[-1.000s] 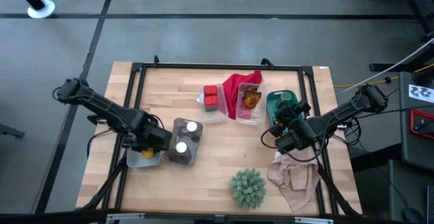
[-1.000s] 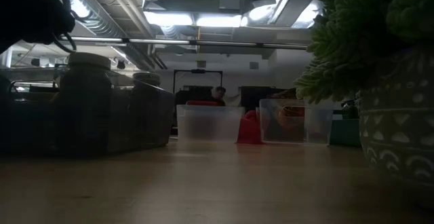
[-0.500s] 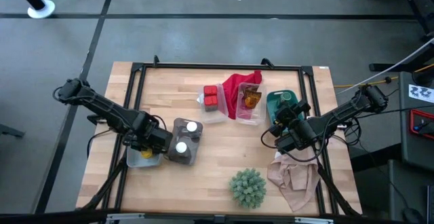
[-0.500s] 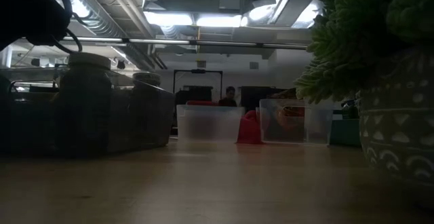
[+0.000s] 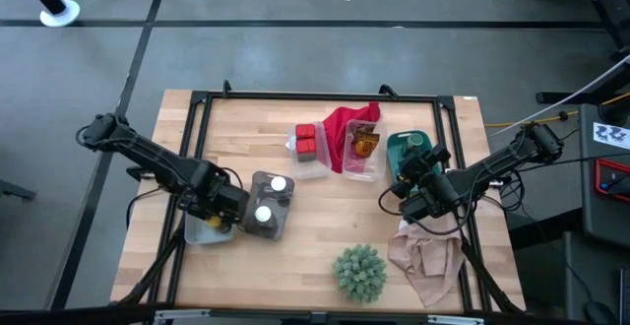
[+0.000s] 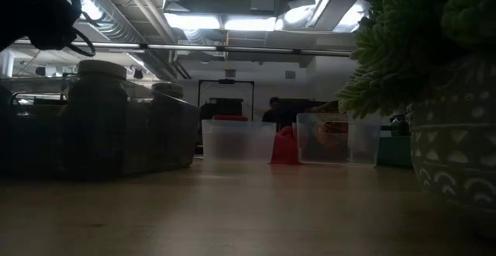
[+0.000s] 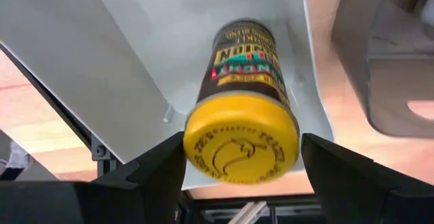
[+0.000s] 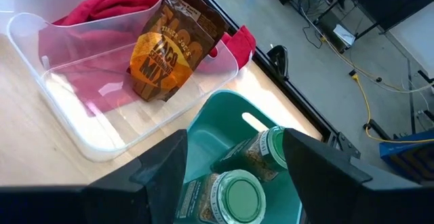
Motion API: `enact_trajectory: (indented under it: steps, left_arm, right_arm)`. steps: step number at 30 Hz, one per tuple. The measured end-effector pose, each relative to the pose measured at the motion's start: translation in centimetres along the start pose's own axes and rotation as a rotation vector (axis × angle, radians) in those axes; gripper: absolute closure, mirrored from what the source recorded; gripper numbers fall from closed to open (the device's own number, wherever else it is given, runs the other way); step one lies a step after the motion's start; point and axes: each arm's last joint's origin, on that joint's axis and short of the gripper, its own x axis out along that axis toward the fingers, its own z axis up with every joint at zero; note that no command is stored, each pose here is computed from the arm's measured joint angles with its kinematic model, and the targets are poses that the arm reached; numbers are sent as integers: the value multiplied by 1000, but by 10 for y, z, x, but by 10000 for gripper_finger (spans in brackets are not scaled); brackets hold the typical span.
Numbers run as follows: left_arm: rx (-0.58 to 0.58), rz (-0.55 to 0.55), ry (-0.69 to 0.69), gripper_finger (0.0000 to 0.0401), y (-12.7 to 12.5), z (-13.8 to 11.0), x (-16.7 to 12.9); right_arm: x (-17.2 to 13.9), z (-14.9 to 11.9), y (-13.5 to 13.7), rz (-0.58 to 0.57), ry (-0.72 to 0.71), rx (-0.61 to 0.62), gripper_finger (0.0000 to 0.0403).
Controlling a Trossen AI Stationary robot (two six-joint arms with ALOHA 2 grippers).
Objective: Sort spices by type
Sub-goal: Put the yellow seasoning bottle into the gray bin, then return to Home Position
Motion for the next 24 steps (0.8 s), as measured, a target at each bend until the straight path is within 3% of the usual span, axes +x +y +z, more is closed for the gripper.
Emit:
enact_trajectory:
  steps: [7, 11, 18, 24]
  left_arm:
    - [71, -88, -15, 132, 12, -2, -14]
    - [142, -168, -100, 132, 21, -1, -25]
    - [239, -303, -305, 133, 39, 3, -43]
    - [295, -372, -338, 134, 51, 4, -53]
  right_arm:
    - [0, -1, -1, -8, 7, -16, 160]
    - [-2, -1, -8, -3, 22, -49, 160]
    - [-11, 2, -33, 72, 1, 35, 160]
    - [-19, 3, -62, 149, -31, 107, 160]
